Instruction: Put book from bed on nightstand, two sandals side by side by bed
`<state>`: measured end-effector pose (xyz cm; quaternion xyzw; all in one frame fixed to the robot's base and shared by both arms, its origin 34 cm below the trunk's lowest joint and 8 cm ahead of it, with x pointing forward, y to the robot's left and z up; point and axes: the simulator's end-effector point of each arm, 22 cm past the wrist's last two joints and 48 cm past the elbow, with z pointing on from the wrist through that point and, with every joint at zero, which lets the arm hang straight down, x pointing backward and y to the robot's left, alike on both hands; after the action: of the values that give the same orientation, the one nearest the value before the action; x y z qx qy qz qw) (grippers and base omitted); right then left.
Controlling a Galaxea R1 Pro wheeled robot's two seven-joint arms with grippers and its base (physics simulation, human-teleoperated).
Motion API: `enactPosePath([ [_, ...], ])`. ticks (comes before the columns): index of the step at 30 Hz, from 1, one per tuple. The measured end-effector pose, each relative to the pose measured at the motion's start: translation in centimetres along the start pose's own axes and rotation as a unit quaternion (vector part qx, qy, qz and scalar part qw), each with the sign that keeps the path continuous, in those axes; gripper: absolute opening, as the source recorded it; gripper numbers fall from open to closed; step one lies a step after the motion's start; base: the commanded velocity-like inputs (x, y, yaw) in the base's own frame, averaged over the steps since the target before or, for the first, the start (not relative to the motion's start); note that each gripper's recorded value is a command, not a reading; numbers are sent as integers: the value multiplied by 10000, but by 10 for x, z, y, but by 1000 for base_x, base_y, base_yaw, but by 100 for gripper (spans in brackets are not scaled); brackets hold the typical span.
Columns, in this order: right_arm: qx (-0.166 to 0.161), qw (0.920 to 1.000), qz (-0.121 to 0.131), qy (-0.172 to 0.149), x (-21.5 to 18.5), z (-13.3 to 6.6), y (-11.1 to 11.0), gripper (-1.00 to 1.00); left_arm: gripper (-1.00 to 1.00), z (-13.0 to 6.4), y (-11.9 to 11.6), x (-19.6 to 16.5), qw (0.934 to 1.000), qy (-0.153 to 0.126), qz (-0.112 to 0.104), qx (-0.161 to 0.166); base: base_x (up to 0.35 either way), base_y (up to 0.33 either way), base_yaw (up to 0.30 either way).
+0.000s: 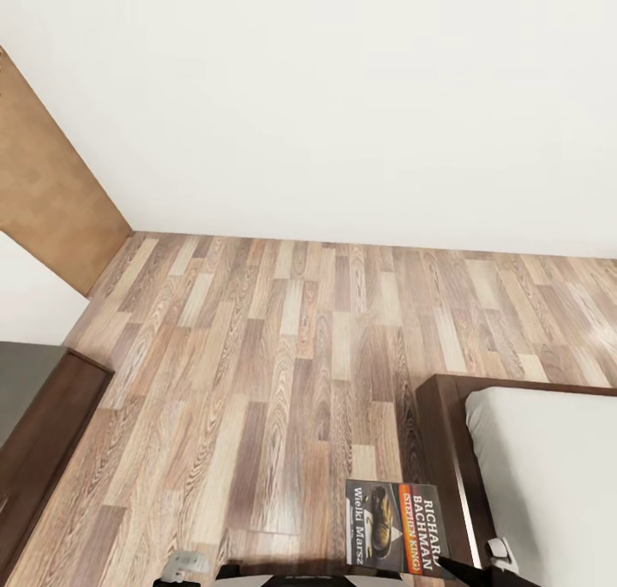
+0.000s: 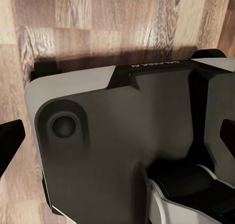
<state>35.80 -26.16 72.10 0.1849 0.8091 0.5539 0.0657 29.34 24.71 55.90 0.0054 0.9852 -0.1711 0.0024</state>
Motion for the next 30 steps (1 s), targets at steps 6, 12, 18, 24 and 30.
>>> enactPosePath([
  [6, -12, 9999, -109, -22, -2, 0, 2, -100, 100, -1, -1, -4, 10000, -49, 9, 1, 0, 0, 0],
  [12, -29, 9999, -162, -33, -4, -1, 5, -100, 100, -2, -5, -9, 9999, -103, 2, 24, 0, 0, 0],
  [18, -50, 9998, -204, -48, -6, 0, 8, -100, 100, -3, -6, -13, 9999, -148, 17, 28, 0, 0, 0],
  [24, -65, 9997, -247, -69, -9, -1, 11, -100, 100, -5, -7, -17, 9998, -194, 35, 31, 0, 0, 0],
  [30, -90, 9995, -293, -77, -11, 0, 14, -100, 100, -6, -10, -21, 9997, -235, 55, 44, 0, 0, 0],
])
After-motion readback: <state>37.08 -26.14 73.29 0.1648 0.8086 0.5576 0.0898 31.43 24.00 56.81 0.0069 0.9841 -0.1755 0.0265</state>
